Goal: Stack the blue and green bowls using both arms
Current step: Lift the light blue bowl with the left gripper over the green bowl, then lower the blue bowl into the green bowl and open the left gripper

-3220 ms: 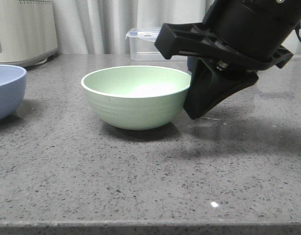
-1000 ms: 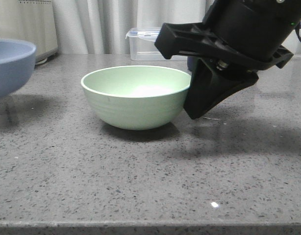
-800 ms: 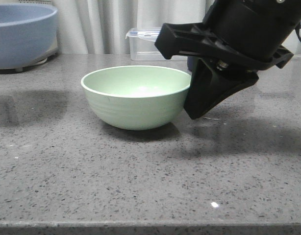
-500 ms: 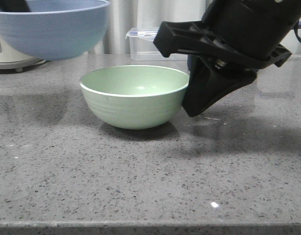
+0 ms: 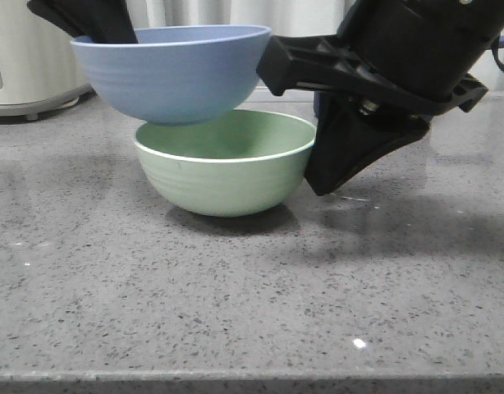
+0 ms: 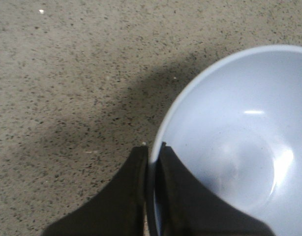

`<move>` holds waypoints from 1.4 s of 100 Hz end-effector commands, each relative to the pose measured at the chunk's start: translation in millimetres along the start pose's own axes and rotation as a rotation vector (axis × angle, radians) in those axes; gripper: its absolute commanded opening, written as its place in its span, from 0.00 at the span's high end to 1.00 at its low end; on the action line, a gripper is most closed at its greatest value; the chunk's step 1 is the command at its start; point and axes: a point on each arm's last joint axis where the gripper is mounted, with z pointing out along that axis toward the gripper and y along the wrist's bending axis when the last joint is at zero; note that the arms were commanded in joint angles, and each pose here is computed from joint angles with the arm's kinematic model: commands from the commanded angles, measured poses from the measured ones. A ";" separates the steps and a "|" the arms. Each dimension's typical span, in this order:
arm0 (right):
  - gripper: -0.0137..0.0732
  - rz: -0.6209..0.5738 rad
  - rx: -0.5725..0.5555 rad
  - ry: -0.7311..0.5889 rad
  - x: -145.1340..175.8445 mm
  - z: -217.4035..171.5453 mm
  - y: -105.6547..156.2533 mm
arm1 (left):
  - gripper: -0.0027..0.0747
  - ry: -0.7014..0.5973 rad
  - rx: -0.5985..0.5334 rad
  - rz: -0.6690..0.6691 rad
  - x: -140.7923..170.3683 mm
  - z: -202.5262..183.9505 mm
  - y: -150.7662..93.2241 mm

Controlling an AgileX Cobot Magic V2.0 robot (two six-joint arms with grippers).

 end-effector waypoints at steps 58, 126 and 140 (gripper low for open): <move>0.92 -0.010 -0.023 -0.112 -12.5 -13.2 4.4 | 0.99 -0.046 0.080 -0.013 -11.3 7.1 -18.6; 0.92 -0.010 -0.023 -0.106 -11.9 -13.2 4.4 | 0.56 -0.062 0.114 -0.018 -12.6 6.1 -21.7; 0.92 -0.012 -0.022 -0.116 -12.2 -16.6 4.2 | 0.56 -0.137 0.106 -0.014 -16.1 -4.6 -22.8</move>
